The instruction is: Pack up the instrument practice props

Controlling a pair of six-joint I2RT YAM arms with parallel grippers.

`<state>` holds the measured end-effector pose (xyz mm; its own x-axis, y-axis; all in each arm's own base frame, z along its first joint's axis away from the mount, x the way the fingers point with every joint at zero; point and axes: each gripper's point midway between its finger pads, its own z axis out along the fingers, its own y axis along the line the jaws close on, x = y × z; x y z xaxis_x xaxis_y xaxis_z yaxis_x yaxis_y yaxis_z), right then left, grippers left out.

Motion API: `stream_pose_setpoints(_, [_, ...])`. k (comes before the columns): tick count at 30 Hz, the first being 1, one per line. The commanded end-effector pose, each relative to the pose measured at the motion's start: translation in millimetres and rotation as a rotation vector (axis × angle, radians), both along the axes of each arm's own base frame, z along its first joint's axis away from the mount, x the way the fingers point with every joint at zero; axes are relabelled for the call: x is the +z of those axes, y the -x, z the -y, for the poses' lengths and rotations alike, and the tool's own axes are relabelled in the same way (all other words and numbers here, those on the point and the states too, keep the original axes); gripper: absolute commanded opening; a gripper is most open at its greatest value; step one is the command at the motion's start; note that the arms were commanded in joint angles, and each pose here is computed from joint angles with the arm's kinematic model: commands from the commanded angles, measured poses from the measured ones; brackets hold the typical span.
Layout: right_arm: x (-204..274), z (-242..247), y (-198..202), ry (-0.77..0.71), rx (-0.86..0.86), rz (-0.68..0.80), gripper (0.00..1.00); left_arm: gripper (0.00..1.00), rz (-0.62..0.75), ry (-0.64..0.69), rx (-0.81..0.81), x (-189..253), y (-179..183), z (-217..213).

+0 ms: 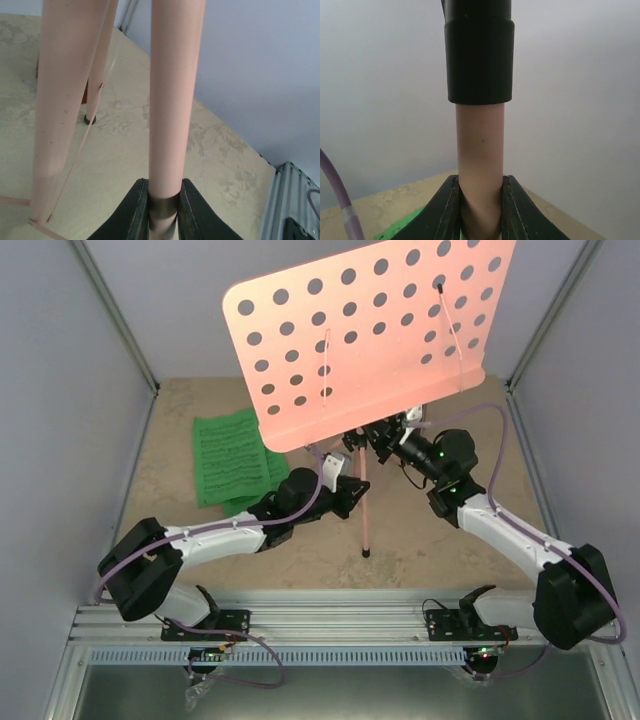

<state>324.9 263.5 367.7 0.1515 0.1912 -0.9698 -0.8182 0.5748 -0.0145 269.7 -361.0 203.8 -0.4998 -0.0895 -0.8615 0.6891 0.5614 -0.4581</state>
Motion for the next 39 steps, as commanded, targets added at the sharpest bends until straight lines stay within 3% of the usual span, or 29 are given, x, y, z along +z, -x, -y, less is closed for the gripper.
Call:
stream_pose_setpoints(1, [41, 8, 36, -0.008, -0.008, 0.129, 0.01, 0.00, 0.085, 0.053, 0.063, 50, -10, -15])
stream_pose_setpoints(8, [31, 21, 53, 0.005, -0.061, 0.086, 0.01, 0.00, 0.202, 0.129, -0.016, 100, 13, -17])
stream_pose_setpoints(17, [-13, 28, 54, 0.022, -0.089, -0.029, 0.02, 0.00, 0.242, 0.159, -0.085, 100, 34, -14])
stream_pose_setpoints(22, [-24, 33, 57, 0.024, -0.102, -0.061, 0.18, 0.00, 0.230, 0.199, -0.125, 84, 48, -19])
stream_pose_setpoints(30, [-27, 51, 73, -0.024, -0.131, -0.075, 0.62, 0.00, 0.234, 0.184, -0.171, 73, 57, -19])
stream_pose_setpoints(39, [-53, 72, 91, -0.076, -0.155, -0.099, 0.88, 0.00, 0.295, 0.160, -0.193, 75, 60, -18])
